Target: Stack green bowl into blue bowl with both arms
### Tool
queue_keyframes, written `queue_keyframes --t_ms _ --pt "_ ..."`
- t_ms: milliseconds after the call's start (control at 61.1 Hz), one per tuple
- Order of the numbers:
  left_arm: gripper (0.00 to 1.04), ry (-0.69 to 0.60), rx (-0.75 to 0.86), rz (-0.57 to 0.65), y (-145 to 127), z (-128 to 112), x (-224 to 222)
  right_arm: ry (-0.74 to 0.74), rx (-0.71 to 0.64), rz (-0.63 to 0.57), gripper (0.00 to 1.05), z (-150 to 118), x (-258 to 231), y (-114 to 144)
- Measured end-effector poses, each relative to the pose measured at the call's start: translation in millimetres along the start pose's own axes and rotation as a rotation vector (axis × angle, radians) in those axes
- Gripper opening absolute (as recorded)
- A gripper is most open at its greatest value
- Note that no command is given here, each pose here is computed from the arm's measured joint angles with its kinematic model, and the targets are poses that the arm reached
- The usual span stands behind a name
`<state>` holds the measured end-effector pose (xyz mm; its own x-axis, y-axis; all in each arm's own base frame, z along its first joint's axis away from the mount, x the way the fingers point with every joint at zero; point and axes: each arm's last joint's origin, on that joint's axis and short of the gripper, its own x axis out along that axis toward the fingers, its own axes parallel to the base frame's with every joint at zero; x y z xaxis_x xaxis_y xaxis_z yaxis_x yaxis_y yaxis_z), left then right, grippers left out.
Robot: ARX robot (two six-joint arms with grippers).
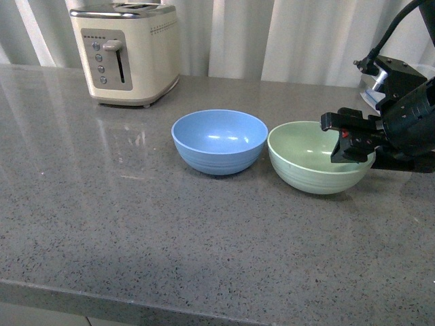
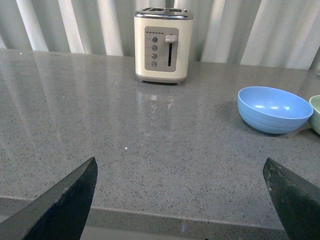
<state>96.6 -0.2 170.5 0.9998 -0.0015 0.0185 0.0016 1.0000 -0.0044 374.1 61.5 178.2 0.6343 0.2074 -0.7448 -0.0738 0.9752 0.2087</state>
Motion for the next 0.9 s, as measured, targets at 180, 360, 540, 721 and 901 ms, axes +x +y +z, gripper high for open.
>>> queue_keyframes --t_ms 180,360,540,721,901 --pt "0.98 0.0 0.0 0.0 0 0 0 -0.021 -0.011 0.009 0.01 3 -8 0" --pt "0.98 0.0 0.0 0.0 0 0 0 -0.037 -0.034 0.008 0.01 9 -16 0" --pt "0.98 0.0 0.0 0.0 0 0 0 -0.069 -0.059 0.036 0.01 28 -28 10" --pt "0.98 0.0 0.0 0.0 0 0 0 -0.118 -0.127 0.114 0.01 53 -43 41" --pt "0.98 0.0 0.0 0.0 0 0 0 -0.167 -0.209 0.198 0.01 70 -56 85"
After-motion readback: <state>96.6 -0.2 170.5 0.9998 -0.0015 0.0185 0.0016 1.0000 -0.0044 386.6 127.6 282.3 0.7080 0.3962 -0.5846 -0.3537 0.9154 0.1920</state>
